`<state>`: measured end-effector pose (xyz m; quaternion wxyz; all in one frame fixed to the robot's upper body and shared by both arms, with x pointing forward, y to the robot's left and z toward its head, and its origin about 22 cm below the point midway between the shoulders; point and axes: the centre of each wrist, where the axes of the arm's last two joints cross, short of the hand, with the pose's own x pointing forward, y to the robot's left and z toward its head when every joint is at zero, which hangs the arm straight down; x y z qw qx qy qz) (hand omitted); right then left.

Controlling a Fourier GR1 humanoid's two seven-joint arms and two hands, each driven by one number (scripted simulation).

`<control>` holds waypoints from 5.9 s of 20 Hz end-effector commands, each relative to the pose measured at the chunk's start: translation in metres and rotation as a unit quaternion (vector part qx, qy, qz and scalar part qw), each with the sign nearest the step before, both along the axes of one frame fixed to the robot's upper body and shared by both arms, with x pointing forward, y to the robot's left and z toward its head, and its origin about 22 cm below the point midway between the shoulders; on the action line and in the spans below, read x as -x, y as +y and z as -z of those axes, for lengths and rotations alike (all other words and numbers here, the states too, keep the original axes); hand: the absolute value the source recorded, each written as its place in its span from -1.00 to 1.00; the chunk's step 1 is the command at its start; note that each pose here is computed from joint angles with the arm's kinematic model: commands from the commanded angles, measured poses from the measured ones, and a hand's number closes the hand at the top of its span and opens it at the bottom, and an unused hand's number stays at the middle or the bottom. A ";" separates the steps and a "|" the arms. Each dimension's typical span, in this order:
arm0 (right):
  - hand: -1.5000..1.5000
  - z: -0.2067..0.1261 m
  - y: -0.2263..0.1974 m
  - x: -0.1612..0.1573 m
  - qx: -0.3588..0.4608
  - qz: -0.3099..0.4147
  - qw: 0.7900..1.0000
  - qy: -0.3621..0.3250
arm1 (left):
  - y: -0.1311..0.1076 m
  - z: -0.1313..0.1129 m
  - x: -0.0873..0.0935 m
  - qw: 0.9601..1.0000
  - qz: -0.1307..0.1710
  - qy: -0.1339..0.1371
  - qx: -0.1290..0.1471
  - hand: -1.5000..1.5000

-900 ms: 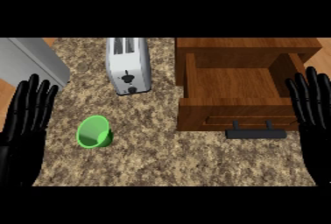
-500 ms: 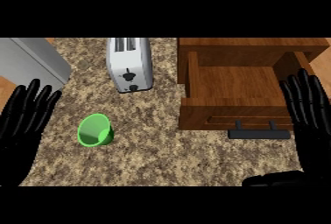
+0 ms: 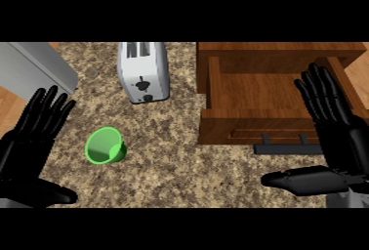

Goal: Pick up the cup, place it into the drawer and close the drawer

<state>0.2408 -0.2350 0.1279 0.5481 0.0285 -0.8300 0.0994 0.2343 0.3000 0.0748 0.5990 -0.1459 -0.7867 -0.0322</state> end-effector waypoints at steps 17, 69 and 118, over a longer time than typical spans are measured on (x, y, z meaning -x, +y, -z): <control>-1.00 -0.011 -0.005 -0.032 0.009 -0.003 1.000 -0.025 | 0.056 0.147 -0.008 0.992 -0.044 0.104 -0.052 -1.00; -1.00 -0.025 -0.024 -0.037 0.013 -0.011 1.000 -0.014 | -0.007 0.208 -0.052 0.989 -0.112 -0.079 -0.050 1.00; -1.00 -0.026 -0.029 -0.043 0.017 -0.013 0.999 -0.031 | -0.268 -0.089 -0.214 0.982 -0.069 -0.028 -0.172 1.00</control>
